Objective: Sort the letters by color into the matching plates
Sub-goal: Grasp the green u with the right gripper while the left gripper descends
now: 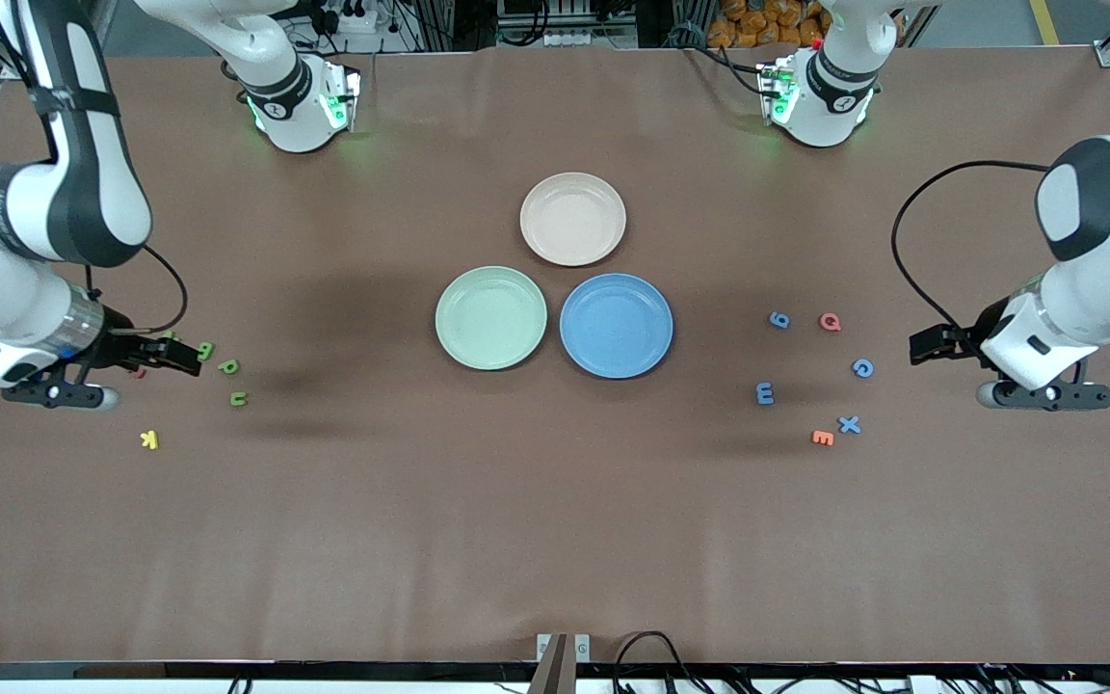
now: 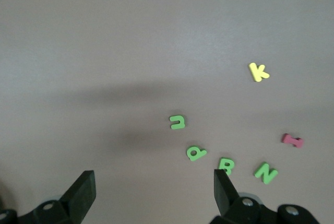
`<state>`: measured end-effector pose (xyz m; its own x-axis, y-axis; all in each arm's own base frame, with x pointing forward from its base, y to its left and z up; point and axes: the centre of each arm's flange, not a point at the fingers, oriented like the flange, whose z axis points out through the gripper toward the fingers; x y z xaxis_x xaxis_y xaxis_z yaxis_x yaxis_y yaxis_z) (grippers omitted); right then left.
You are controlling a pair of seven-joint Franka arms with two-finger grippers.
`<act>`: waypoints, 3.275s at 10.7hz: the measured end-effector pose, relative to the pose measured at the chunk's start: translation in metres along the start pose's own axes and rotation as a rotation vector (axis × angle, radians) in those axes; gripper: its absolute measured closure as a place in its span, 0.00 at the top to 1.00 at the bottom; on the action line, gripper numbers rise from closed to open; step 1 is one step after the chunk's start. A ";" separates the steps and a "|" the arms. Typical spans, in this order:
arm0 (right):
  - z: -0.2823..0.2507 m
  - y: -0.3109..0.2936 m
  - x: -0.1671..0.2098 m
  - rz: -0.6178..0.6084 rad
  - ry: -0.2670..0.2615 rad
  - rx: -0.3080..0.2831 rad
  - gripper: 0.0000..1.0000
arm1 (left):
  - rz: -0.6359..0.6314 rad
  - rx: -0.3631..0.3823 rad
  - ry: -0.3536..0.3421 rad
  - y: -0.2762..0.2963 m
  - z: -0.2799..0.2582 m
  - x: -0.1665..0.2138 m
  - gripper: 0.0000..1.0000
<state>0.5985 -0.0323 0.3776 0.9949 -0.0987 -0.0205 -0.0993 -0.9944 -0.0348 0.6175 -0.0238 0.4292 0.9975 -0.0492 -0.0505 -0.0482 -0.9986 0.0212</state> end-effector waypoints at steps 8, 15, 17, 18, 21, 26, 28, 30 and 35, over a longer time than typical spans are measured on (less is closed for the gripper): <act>0.121 0.011 -0.011 0.023 0.050 -0.025 1.00 | -0.011 -0.002 -0.006 -0.007 0.020 0.000 1.00; 0.172 0.022 -0.016 0.059 0.039 -0.010 1.00 | -0.009 -0.004 0.028 -0.006 0.041 0.001 1.00; 0.192 0.030 -0.017 0.074 0.037 -0.013 1.00 | -0.008 -0.006 0.033 -0.005 0.051 0.004 1.00; 0.197 0.030 -0.017 0.081 0.035 -0.013 1.00 | -0.007 -0.007 0.039 -0.005 0.056 0.005 1.00; 0.201 0.017 -0.018 0.110 0.033 -0.002 1.00 | -0.007 -0.011 0.073 -0.005 0.076 0.010 1.00; 0.203 0.015 -0.018 0.118 0.030 0.000 0.97 | -0.005 -0.020 0.105 -0.003 0.120 0.019 1.00; 0.206 0.015 -0.018 0.119 0.028 -0.001 0.91 | -0.005 -0.025 0.122 -0.002 0.147 0.022 1.00; 0.208 0.016 -0.016 0.120 0.048 -0.001 0.86 | -0.007 -0.031 0.122 -0.002 0.172 0.023 1.00; 0.207 0.023 -0.013 0.125 0.057 -0.007 0.63 | -0.011 -0.039 0.126 -0.002 0.209 0.024 1.00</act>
<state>0.5796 -0.0459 0.1703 0.9741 -0.2236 0.0320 -0.2227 -0.9744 -0.0289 0.6307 -0.0268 0.2191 0.9967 -0.0334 0.0745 -0.0379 -0.9975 0.0599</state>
